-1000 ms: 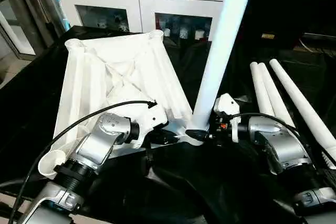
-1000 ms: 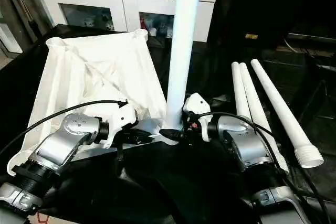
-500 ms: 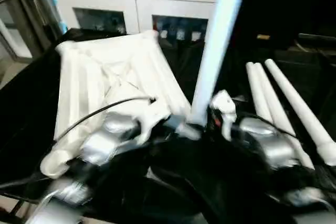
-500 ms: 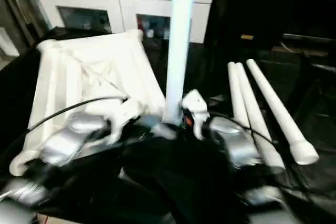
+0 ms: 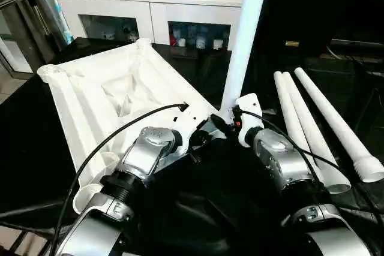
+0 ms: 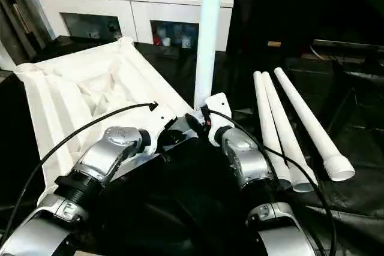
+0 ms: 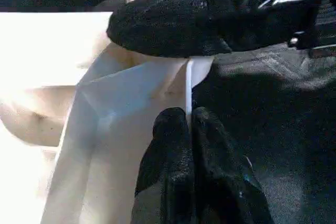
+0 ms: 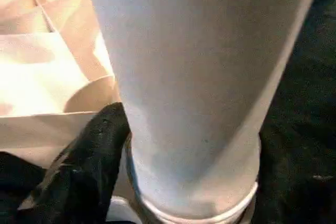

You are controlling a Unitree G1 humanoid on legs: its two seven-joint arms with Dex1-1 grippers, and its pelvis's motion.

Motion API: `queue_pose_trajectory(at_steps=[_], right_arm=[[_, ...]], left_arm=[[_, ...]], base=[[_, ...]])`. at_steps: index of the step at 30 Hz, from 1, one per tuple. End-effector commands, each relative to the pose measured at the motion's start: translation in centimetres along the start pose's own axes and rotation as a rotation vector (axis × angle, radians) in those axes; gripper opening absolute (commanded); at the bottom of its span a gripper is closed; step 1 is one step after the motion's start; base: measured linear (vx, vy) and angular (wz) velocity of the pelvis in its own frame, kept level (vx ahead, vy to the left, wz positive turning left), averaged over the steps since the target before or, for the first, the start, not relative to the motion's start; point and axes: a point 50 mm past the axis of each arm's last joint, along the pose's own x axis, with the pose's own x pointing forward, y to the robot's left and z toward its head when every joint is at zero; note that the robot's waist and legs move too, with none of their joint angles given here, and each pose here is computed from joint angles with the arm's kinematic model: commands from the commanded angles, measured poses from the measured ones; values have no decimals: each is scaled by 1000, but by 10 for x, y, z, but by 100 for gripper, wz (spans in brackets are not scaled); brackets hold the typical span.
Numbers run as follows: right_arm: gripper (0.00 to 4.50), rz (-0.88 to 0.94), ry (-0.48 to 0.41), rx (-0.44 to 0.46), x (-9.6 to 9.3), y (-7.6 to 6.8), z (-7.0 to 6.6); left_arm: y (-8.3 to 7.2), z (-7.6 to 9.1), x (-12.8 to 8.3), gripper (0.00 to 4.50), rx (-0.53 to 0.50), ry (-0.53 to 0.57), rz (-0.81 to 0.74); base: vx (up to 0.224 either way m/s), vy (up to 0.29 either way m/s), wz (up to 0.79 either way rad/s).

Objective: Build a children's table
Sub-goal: Insert table leg to table base

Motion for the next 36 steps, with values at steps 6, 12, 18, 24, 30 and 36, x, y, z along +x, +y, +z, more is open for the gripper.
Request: queue_pose_trajectory(at_steps=[6, 12, 18, 24, 30, 36], right_arm=[[398, 354, 50, -75, -17, 15, -2], [398, 505, 78, -116, -40, 7, 4], [383, 606, 120, -153, -54, 8, 3], [337, 660, 149, -165, -58, 13, 0], [288, 684, 169, -155, -59, 21, -7], [283, 562, 159, -138, -49, 19, -12]], left_arm=[[-17, 12, -14, 0, 130, -110, -237], [-22, 2, -32, 0, 178, -92, -381], [-25, -5, -45, 0, 197, -62, -468], [-26, -8, -52, 0, 198, -46, -513], [-24, -9, -50, 0, 190, -42, -488], [-18, -7, -43, 0, 161, -43, -407]], base=[[0, 0, 0], [0, 0, 0], [0, 0, 0], [0, 0, 0], [0, 0, 0], [0, 0, 0]])
